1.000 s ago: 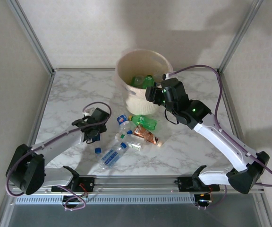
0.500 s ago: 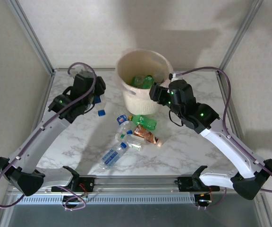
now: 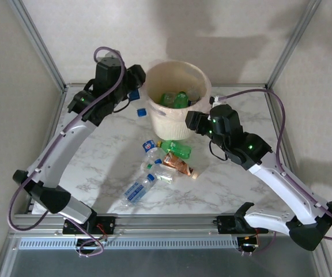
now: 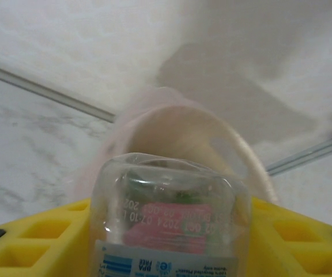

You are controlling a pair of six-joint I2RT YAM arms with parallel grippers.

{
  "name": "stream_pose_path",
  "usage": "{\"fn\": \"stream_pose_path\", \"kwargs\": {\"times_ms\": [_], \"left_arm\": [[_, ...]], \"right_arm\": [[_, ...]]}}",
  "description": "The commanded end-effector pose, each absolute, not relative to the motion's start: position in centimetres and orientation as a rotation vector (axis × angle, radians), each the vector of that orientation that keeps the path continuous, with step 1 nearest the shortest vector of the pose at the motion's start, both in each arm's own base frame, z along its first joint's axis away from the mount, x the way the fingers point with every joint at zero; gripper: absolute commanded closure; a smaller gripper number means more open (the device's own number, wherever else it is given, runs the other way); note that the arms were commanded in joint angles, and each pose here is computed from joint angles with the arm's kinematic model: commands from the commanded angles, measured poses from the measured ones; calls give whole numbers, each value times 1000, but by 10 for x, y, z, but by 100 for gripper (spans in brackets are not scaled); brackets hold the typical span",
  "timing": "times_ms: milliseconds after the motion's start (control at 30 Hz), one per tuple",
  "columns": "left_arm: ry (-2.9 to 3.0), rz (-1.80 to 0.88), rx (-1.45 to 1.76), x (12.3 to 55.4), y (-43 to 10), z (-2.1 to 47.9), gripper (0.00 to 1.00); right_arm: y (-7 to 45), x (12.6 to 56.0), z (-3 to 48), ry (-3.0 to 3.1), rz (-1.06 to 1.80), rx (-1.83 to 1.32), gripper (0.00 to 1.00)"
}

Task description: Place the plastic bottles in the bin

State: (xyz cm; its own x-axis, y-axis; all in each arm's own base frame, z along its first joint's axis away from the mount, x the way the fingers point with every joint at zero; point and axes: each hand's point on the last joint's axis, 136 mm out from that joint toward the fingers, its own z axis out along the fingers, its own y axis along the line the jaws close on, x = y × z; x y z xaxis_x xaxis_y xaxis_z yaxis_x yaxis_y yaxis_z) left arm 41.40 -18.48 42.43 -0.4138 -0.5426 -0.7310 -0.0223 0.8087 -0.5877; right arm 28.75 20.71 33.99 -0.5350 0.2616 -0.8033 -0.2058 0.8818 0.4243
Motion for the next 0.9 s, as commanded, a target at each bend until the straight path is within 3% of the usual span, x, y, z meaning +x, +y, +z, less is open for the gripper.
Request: {"fn": "stream_pose_path", "kwargs": {"times_ms": [0, 600, 867], "left_arm": [[1881, -773, -394, 425, -211, 447, 46], [1864, -908, -502, 495, -258, 421, 47], [1893, -895, -534, 503, -260, 405, 36]], "right_arm": [[209, 281, 345, 2029, 643, 51, 34], [221, 276, 331, 2065, 678, 37, 35], [219, 275, 331, 2065, 673, 45, 33]]}}
